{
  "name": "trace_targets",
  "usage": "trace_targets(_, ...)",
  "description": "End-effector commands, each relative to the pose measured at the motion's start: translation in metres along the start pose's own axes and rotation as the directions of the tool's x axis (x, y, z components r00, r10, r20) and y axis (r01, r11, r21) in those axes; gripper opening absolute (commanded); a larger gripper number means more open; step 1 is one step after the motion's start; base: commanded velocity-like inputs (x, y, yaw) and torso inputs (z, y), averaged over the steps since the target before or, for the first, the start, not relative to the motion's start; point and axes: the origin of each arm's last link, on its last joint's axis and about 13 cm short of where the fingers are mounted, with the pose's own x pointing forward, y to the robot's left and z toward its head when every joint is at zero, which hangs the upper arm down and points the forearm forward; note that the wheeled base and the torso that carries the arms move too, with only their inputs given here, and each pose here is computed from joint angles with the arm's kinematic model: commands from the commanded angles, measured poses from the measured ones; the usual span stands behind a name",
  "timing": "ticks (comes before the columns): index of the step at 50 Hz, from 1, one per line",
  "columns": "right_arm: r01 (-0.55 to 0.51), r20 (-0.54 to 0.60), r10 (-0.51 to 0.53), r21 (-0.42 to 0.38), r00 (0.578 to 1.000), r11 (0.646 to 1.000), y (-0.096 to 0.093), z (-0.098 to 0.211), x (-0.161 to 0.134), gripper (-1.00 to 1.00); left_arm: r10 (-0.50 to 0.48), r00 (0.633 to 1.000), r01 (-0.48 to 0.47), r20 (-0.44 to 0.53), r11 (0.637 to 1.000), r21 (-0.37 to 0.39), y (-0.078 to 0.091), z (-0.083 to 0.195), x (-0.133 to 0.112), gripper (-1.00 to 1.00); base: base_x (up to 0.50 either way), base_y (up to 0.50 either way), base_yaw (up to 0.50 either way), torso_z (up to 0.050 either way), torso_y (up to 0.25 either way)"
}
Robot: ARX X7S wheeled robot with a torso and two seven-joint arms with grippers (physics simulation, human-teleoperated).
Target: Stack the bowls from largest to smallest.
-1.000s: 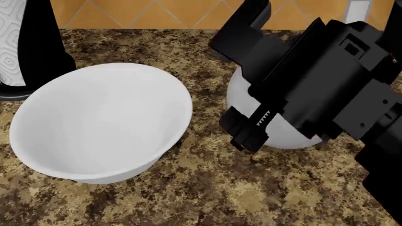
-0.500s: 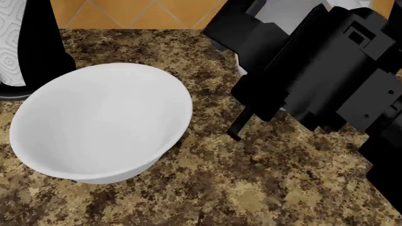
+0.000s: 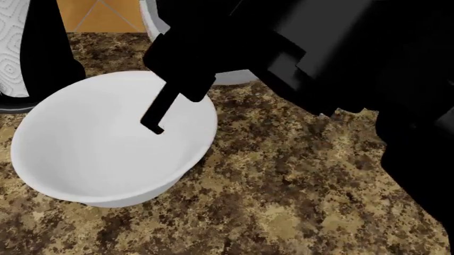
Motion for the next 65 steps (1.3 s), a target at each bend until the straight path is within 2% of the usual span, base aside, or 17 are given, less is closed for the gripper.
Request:
trace_targets(1, -0.042, 0.163, 0.046, -0.028, 0.986, 0.999, 0.014, 0.046, 0.0, -1.0, 0.013, 0.999, -0.012, 0.032, 1.0, -0.011, 0.004, 0.007, -0.002, 1.0, 0.0, 0.0, 0.0, 0.0, 0.0)
trace_targets(4, -0.127, 0.199, 0.117, 0.038, 0.973, 0.991, 0.019, 0.055, 0.005, -1.0, 0.016, 0.999, -0.016, 0.031, 1.0, -0.013, 0.006, 0.007, -0.002, 1.0, 0.0, 0.0, 0.0, 0.0, 0.0)
trace_targets(7, -0.168, 0.216, 0.145, 0.09, 0.966, 0.982, 0.024, 0.061, 0.015, -1.0, 0.015, 0.999, -0.015, 0.03, 1.0, -0.014, 0.006, 0.006, -0.002, 1.0, 0.0, 0.0, 0.0, 0.0, 0.003)
trace_targets(10, -0.226, 0.252, 0.176, 0.187, 0.952, 0.956, 0.027, 0.068, 0.029, -1.0, 0.017, 0.999, -0.017, 0.031, 1.0, -0.017, 0.007, 0.008, -0.003, 1.0, 0.0, 0.0, 0.0, 0.0, 0.0)
trace_targets(11, -0.233, 0.255, 0.181, 0.192, 0.95, 0.953, 0.028, 0.069, 0.033, -1.0, 0.018, 0.999, -0.018, 0.032, 1.0, -0.017, 0.007, 0.009, -0.003, 1.0, 0.0, 0.0, 0.0, 0.0, 0.0)
trace_targets(14, -0.295, 0.284, 0.214, 0.285, 0.935, 0.912, 0.029, 0.07, 0.046, -1.0, 0.023, 0.999, -0.023, 0.033, 1.0, -0.013, 0.009, 0.009, -0.003, 1.0, 0.0, 0.0, 0.0, 0.0, 0.0)
trace_targets(15, -0.296, 0.281, 0.215, 0.288, 0.935, 0.911, 0.029, 0.07, 0.048, -1.0, 0.024, 0.999, -0.024, 0.033, 1.0, -0.014, 0.01, 0.009, -0.003, 1.0, 0.0, 0.0, 0.0, 0.0, 0.0)
trace_targets(16, -0.323, 0.284, 0.233, 0.33, 0.93, 0.887, 0.031, 0.068, 0.053, -1.0, 0.025, 0.999, -0.024, 0.034, 1.0, -0.015, 0.01, 0.009, -0.004, 1.0, 0.0, 0.0, 0.0, 0.0, 0.0)
trace_targets(17, -0.32, 0.28, 0.233, 0.323, 0.931, 0.891, 0.032, 0.068, 0.054, -1.0, 0.025, 0.999, -0.024, 0.033, 1.0, -0.016, 0.01, 0.009, -0.004, 1.0, 0.0, 0.0, 0.0, 0.0, 0.0)
trace_targets(20, -0.355, 0.276, 0.263, 0.372, 0.924, 0.858, 0.038, 0.067, 0.057, -1.0, 0.026, 0.999, -0.026, 0.033, 0.999, -0.019, 0.011, 0.009, -0.003, 1.0, 0.0, 0.0, 0.0, 0.0, 0.0)
trace_targets(31, -0.376, 0.226, 0.309, 0.377, 0.924, 0.847, 0.059, 0.053, 0.074, -1.0, 0.032, 0.999, -0.031, 0.034, 0.999, -0.027, 0.013, 0.009, -0.003, 1.0, 0.0, 0.0, 0.0, 0.0, 0.0)
trace_targets(55, -0.372, 0.143, 0.344, 0.407, 0.928, 0.834, 0.082, 0.019, 0.106, -1.0, 0.047, 0.998, -0.045, 0.043, 0.998, -0.041, 0.017, 0.013, -0.004, 1.0, 0.0, 0.0, 0.0, 0.0, 0.0)
trace_targets(65, -0.387, 0.128, 0.369, 0.436, 0.921, 0.813, 0.089, 0.008, 0.115, -1.0, 0.053, 0.998, -0.051, 0.046, 0.998, -0.047, 0.019, 0.015, -0.005, 1.0, 0.0, 0.0, 0.0, 0.0, 0.0)
